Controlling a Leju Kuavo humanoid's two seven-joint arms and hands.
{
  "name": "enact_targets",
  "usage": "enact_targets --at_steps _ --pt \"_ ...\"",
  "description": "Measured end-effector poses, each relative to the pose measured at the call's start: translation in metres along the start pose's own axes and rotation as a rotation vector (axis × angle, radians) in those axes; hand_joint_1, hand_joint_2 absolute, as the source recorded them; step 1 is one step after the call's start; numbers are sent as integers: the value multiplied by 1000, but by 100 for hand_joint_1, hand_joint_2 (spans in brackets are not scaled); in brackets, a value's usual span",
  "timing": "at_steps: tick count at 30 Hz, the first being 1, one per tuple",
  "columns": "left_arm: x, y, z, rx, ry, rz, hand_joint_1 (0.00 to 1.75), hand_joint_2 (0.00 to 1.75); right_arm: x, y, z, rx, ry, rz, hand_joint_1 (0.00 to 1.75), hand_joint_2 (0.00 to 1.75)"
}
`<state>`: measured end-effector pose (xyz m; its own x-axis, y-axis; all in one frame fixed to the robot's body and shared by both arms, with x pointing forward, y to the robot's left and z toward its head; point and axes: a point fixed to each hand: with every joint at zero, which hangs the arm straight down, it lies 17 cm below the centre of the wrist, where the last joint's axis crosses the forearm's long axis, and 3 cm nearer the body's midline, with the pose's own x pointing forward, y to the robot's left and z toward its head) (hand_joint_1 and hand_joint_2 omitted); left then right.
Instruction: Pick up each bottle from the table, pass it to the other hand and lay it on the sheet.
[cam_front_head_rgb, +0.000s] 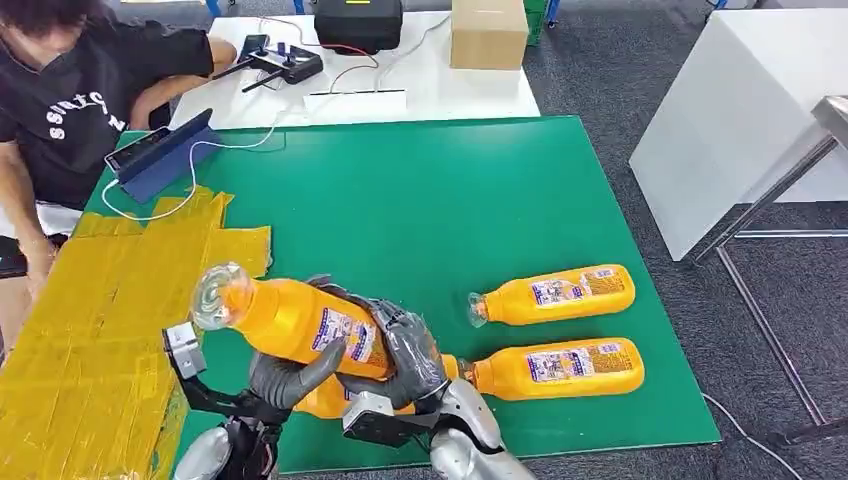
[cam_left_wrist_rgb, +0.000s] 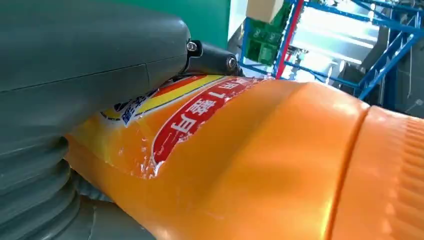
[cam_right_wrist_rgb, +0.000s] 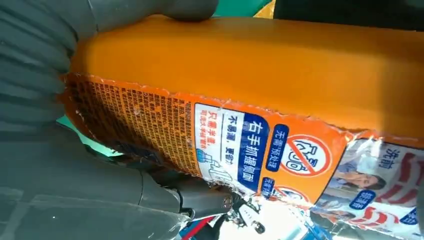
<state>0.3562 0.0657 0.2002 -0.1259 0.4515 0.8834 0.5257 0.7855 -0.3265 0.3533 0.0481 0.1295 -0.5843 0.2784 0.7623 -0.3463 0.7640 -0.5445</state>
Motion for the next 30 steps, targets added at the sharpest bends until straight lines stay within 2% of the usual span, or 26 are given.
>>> enact_targets --at_steps 4,5,6,9,12,17,18,26,28,30 --pt "-1 2 -3 30 -10 -26 175 175 -2 0 1 -3 10 -14 175 175" --pt "0 3 -4 43 -15 -36 175 175 -3 0 1 -5 12 -18 126 175" --pt "0 4 -5 55 -22 -49 175 175 -3 0 1 -6 13 -21 0 175" --pt "5 7 -10 98 -54 -106 175 175 -3 -1 3 -19 23 -42 0 175" --pt "26 15 -19 142 -131 -209 175 175 -2 0 17 -38 36 -79 0 175" --pt "83 46 -31 279 -315 -625 175 175 17 -24 34 -113 9 -130 0 175" --pt "91 51 -32 289 -332 -658 175 175 22 -30 36 -127 0 -137 0 175" --pt "111 64 -36 317 -375 -720 175 175 36 -53 44 -177 -33 -143 0 175" --pt "118 71 -35 365 -386 -853 175 175 40 -59 46 -193 -51 -142 0 175" --pt "131 81 -34 421 -406 -1098 175 175 46 -71 49 -225 -69 -141 0 175"
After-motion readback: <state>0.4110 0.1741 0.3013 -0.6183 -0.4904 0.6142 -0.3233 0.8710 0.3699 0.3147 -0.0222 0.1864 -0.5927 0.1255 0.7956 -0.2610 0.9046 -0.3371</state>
